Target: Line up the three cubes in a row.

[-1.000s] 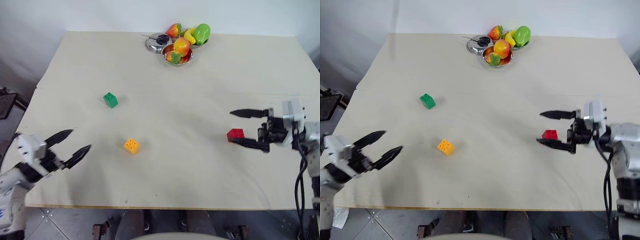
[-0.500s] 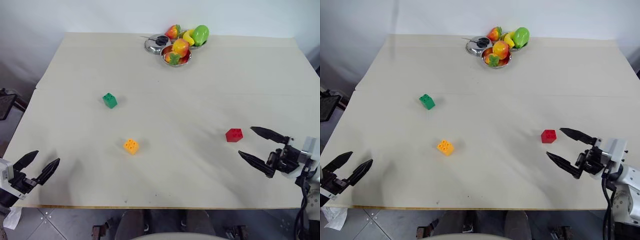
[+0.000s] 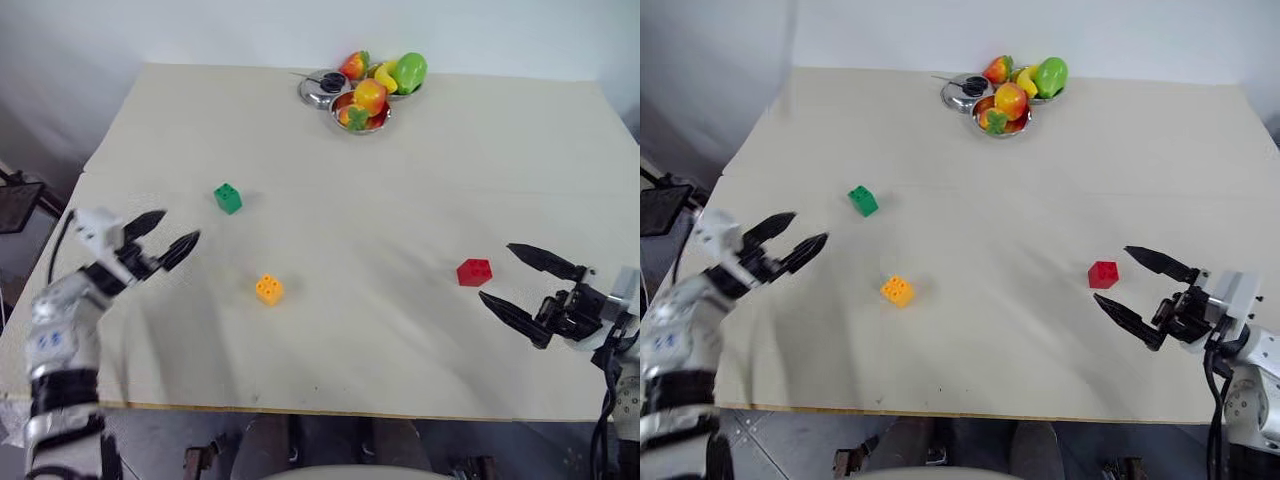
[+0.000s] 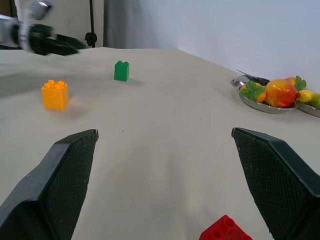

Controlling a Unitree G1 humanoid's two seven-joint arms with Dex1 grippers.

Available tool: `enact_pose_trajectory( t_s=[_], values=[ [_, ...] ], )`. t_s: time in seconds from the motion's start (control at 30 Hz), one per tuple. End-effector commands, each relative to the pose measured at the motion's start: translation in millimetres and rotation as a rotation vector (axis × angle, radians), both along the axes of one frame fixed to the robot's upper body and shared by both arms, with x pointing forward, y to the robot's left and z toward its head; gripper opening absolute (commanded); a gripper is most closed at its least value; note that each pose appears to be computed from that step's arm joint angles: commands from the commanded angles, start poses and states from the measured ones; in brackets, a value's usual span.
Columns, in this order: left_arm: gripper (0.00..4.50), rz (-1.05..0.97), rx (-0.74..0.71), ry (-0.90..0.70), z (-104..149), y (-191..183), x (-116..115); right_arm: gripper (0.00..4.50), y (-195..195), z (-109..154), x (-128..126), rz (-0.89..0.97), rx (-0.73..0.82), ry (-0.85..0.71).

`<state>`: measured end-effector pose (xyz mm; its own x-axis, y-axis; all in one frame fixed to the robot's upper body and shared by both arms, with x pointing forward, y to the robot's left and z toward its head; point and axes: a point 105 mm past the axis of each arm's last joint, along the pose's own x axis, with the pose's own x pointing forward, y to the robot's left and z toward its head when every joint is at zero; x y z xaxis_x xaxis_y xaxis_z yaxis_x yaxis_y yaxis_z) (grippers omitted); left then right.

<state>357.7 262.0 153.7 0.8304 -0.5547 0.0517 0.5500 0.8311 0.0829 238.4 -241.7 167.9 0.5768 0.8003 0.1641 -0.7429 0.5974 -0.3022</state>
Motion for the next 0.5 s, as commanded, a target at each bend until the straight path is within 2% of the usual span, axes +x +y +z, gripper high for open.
enact_pose_trajectory(
  t_s=[0.03,0.13,0.27,0.3,0.33,0.5],
  values=[
    [4.50,-0.001,0.055,0.051,-5,-6,22,4.48,8,12,-3,0.027,0.001,-0.031],
    [4.50,-0.049,0.099,0.077,-9,-20,37,4.48,11,14,-3,0.027,0.004,-0.030],
    [4.50,-0.017,0.139,0.085,-8,-19,50,4.48,13,14,-5,0.019,0.010,-0.027],
    [4.11,-0.018,0.144,0.085,-8,-20,52,4.50,13,14,-6,0.014,0.012,-0.026],
    [3.95,-0.023,0.150,0.081,-8,-21,53,4.50,13,13,-6,0.009,0.014,-0.024],
    [2.39,-0.048,0.150,0.055,-3,-24,53,4.50,11,9,-11,-0.016,0.012,-0.018]
  ],
)
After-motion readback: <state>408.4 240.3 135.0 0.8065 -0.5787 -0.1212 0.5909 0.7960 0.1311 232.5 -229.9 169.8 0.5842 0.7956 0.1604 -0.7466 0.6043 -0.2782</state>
